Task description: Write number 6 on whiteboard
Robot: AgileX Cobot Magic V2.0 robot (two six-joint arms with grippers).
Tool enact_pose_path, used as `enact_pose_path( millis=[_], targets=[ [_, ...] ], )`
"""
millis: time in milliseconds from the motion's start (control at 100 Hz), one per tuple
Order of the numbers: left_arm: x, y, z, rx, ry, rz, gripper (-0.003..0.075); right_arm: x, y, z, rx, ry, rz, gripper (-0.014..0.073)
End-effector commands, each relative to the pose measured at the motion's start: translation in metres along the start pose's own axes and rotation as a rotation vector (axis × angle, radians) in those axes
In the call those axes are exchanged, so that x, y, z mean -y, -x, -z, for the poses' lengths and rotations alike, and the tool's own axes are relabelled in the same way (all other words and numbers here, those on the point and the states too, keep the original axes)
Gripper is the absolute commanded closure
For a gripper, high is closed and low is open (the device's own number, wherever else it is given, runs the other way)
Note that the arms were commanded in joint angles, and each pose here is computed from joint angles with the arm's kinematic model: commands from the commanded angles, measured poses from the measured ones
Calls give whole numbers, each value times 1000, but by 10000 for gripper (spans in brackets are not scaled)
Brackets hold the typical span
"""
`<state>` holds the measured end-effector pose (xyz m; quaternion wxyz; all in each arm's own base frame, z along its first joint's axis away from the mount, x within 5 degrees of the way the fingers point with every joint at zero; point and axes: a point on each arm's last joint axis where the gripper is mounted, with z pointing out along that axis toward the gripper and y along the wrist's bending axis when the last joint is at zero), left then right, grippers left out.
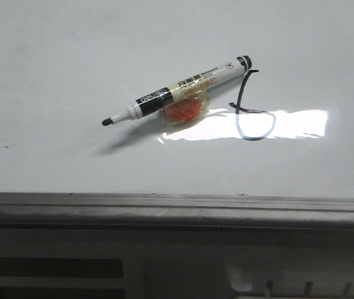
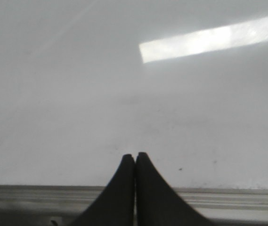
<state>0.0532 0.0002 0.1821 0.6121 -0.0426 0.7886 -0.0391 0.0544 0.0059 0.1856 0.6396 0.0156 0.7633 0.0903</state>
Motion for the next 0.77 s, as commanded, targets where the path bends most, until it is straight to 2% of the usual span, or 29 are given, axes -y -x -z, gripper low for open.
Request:
enact_pose_path(
  millis=[0, 180, 760],
  targets=[
    [-1, -10, -3, 27, -14, 4, 739, 2, -1, -1, 60, -22, 39, 649],
    [-1, -10, -3, 27, -14, 4, 739, 5, -12, -1, -61, -58, 61, 649],
    [-1, -10, -3, 27, -14, 4, 739, 5, -11, -1, -50, -54, 62, 649]
  ],
)
